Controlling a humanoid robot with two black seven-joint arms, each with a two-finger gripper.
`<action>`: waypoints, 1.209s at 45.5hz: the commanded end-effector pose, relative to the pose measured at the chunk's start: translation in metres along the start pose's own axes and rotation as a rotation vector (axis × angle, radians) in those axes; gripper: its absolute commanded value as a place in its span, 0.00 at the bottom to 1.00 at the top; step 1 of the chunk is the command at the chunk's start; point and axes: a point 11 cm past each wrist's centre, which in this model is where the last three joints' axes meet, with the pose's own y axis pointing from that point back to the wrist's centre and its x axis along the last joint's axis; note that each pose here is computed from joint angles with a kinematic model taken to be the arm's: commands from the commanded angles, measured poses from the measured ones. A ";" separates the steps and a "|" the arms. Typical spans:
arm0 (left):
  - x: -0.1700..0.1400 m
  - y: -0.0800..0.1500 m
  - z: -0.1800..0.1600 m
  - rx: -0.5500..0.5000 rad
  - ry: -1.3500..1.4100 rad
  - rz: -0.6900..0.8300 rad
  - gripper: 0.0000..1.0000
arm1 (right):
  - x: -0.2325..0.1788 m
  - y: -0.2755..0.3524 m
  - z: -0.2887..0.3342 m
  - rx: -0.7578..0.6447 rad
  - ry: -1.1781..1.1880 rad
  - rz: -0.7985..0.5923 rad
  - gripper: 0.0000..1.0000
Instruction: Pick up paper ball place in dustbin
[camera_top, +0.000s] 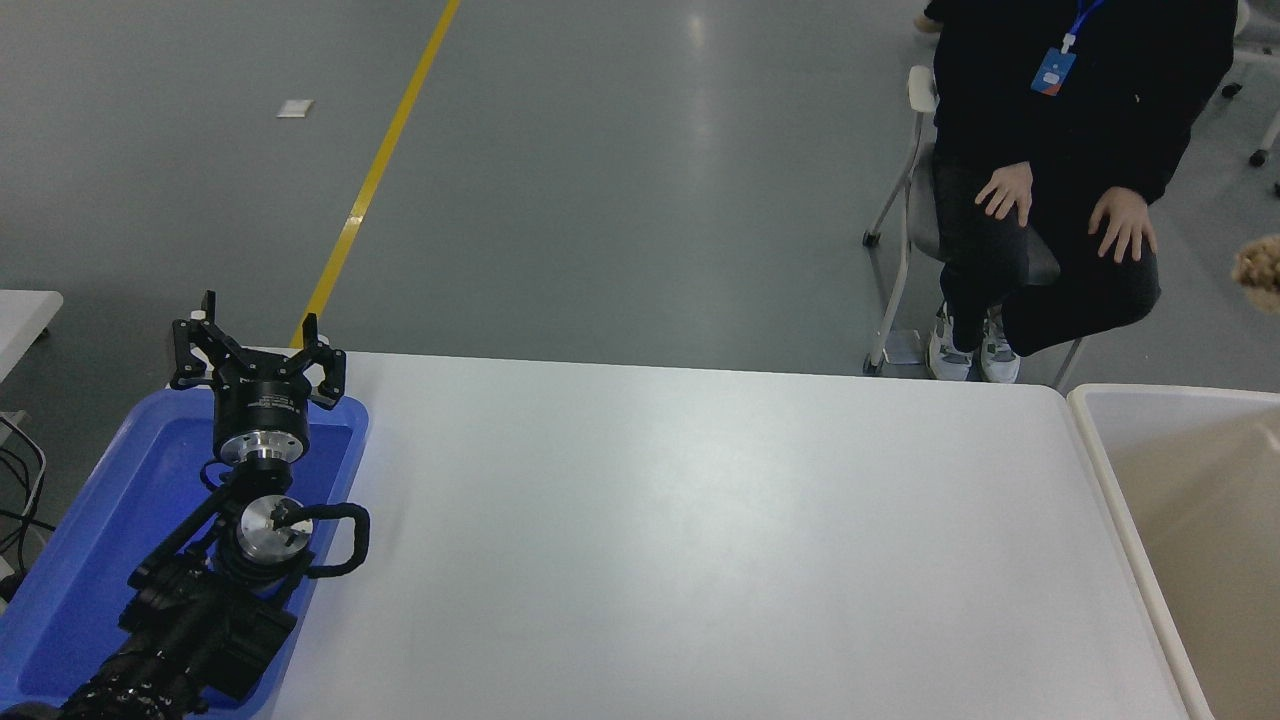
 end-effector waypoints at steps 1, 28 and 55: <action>0.000 0.000 0.000 0.000 -0.001 -0.001 0.99 | -0.062 -0.002 0.053 -0.096 -0.089 0.065 0.00; 0.000 0.000 0.000 0.000 -0.001 -0.001 0.99 | -0.094 0.014 0.133 -0.246 -0.269 0.118 0.00; 0.000 0.000 0.000 0.000 0.000 0.000 0.99 | -0.091 0.023 0.163 -0.301 -0.432 0.151 1.00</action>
